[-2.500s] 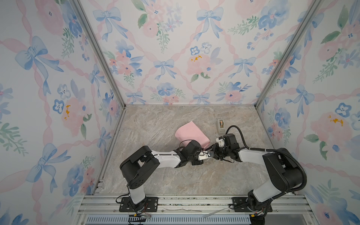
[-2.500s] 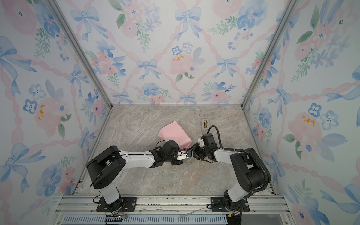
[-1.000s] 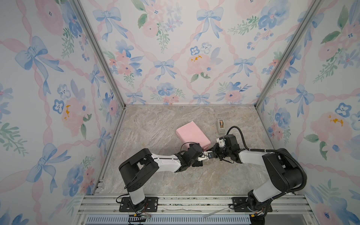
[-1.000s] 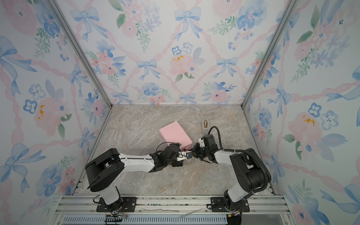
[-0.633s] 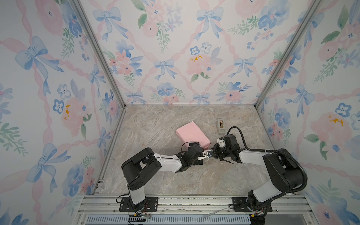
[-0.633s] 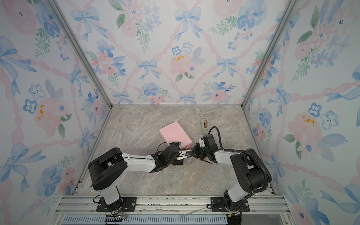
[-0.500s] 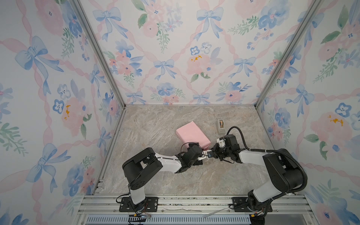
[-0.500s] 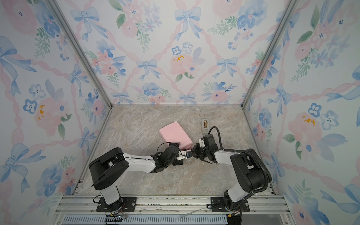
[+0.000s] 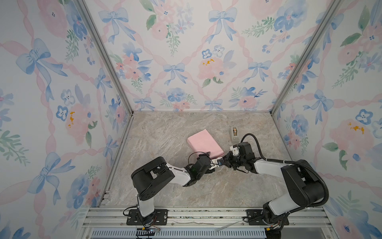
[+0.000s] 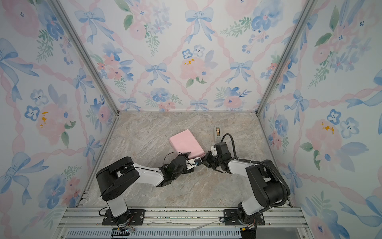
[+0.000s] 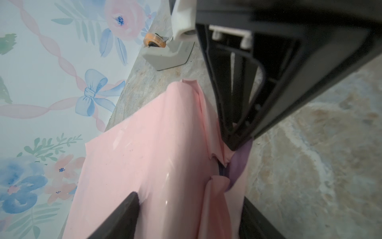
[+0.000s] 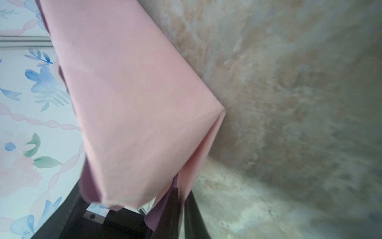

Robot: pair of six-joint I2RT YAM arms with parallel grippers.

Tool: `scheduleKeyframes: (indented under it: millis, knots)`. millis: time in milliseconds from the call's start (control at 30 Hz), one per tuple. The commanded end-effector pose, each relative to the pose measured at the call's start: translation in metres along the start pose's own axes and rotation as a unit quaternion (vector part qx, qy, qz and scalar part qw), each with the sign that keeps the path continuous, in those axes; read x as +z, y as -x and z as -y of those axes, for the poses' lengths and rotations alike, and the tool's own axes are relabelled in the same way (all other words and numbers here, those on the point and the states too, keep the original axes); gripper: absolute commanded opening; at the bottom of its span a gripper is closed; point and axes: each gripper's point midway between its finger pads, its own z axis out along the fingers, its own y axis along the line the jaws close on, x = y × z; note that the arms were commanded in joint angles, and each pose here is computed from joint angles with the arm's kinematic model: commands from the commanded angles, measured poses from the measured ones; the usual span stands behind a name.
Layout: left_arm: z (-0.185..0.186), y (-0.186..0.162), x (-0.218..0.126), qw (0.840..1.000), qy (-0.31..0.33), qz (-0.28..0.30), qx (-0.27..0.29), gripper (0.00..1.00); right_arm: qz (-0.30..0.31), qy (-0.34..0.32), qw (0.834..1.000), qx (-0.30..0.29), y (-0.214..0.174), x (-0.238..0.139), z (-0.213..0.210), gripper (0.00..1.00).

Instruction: Wrap the gift box in paper

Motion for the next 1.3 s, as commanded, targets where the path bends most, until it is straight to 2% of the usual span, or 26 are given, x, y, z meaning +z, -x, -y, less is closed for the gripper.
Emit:
scheduleKeyframes:
  millis: [0,133,300,467,700,1000,1267]
  knots:
    - [0.034,-0.047,0.001,0.997,-0.050,-0.056,-0.023,0.69,0.017,0.003,1.000,-0.017,0.005,-0.009,-0.010,0.25]
    - [0.039,-0.054,0.002,0.996,-0.053,-0.060,-0.042,0.65,0.033,-0.003,0.999,-0.023,0.007,-0.022,-0.006,0.34]
    - [0.041,-0.060,0.001,0.995,-0.054,-0.065,-0.058,0.63,0.051,-0.053,0.997,-0.030,0.004,-0.038,0.017,0.36]
    - [0.043,-0.065,0.000,0.994,-0.055,-0.068,-0.069,0.62,0.047,-0.070,0.996,-0.037,-0.005,-0.028,0.025,0.27]
    - [0.043,-0.068,-0.001,0.992,-0.057,-0.069,-0.084,0.61,0.041,-0.061,0.995,-0.064,-0.002,-0.001,0.002,0.18]
    - [0.044,-0.072,-0.003,0.992,-0.059,-0.070,-0.086,0.60,0.059,-0.054,0.994,-0.071,0.008,0.014,-0.011,0.11]
    - [0.045,-0.076,-0.003,0.992,-0.056,-0.076,-0.081,0.68,0.065,-0.048,0.994,-0.074,0.013,0.016,-0.017,0.09]
